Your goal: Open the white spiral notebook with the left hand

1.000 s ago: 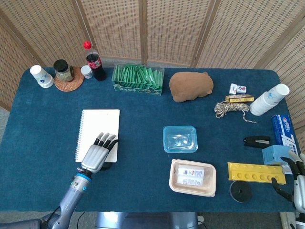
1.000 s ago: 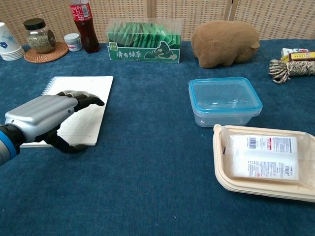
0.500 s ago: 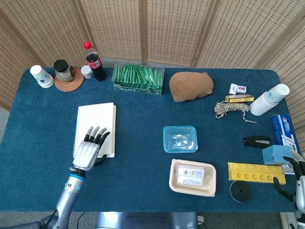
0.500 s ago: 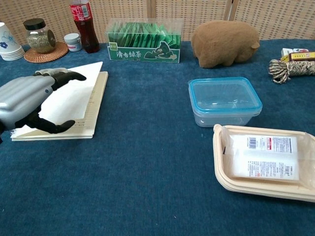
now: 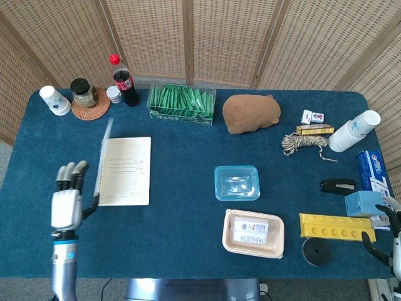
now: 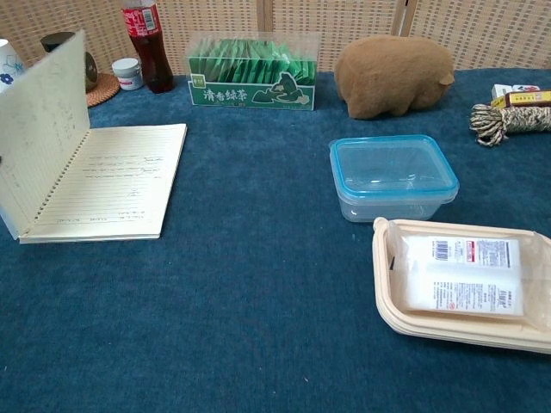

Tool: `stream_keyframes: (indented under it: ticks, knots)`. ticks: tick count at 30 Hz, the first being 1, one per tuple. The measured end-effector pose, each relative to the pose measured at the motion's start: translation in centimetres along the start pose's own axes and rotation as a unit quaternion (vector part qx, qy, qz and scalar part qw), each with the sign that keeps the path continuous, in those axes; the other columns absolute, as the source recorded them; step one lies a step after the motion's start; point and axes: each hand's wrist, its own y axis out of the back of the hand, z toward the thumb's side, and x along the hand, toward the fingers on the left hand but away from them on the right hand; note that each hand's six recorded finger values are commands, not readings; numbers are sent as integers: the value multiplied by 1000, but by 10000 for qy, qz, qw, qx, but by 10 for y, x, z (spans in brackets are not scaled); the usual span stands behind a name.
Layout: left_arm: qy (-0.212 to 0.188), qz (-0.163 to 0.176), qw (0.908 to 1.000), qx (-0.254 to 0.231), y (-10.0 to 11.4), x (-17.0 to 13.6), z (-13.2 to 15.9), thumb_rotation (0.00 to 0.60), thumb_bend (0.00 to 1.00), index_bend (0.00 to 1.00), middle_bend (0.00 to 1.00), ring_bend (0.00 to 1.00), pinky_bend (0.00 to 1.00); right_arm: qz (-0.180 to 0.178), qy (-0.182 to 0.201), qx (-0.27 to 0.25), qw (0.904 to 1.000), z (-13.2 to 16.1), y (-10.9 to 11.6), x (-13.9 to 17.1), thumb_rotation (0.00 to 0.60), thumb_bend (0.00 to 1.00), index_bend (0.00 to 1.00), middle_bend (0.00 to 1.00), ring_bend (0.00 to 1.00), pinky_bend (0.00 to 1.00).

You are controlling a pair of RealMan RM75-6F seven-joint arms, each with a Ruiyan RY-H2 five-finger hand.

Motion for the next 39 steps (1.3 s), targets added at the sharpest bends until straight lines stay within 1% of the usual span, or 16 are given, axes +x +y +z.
stream_keyframes:
  ticks: [2, 5, 10, 13, 17, 21, 24, 27, 28, 31, 34, 39]
  knots:
    - [230, 36, 9997, 79, 9, -5, -16, 600, 366, 174, 115, 0, 0, -10, 28, -6, 10000, 1, 0, -1, 600, 306, 234, 166, 56, 122]
    - [549, -7, 9981, 277, 21, -12, -39, 600, 366, 173, 95, 0, 0, -13, 65, -14, 10000, 2, 0, -1, 600, 306, 234, 166, 56, 122]
    - [1026, -227, 9919, 713, 40, -27, -76, 600, 366, 173, 84, 0, 0, 10, 100, -31, 9999, 4, -2, -3, 600, 306, 234, 166, 56, 122]
    - [1146, -332, 9892, 852, 50, -36, -87, 600, 366, 173, 84, 0, 0, 23, 142, -33, 9999, 7, -3, -4, 600, 307, 234, 166, 56, 122]
    - [1045, -365, 9899, 883, 59, -41, -89, 600, 366, 178, 81, 0, 0, 46, 210, -38, 9998, 12, -4, -7, 600, 306, 235, 166, 56, 122]
    - [741, -473, 9927, 822, 66, -46, -84, 600, 366, 181, 77, 0, 0, 180, 239, 0, 9996, 16, -9, -9, 600, 305, 234, 165, 56, 122]
    - [470, -669, 9928, 872, 73, -52, -81, 600, 367, 198, 81, 0, 0, 302, 239, 27, 9993, 19, -14, -10, 600, 305, 232, 163, 55, 122]
    - [225, -916, 9912, 932, 76, -61, -77, 600, 365, 249, 102, 0, 0, 408, 237, 55, 9989, 22, -19, -12, 600, 306, 227, 152, 42, 122]
    - [152, -1007, 9907, 904, 77, -65, -75, 600, 366, 262, 108, 0, 0, 434, 240, 62, 9987, 23, -20, -12, 600, 305, 226, 149, 39, 122]
    - [23, -1106, 9910, 747, 79, -71, -71, 600, 366, 269, 115, 0, 0, 521, 263, 81, 9983, 26, -24, -13, 600, 305, 226, 149, 39, 122]
    - [16, -1125, 9915, 651, 83, -79, -73, 600, 366, 269, 117, 0, 0, 559, 322, 68, 9979, 32, -28, -15, 600, 305, 226, 149, 39, 121]
    - [56, -1222, 9903, 656, 81, -83, -75, 600, 366, 269, 119, 0, 0, 601, 388, 59, 9974, 36, -31, -16, 600, 304, 227, 149, 39, 121]
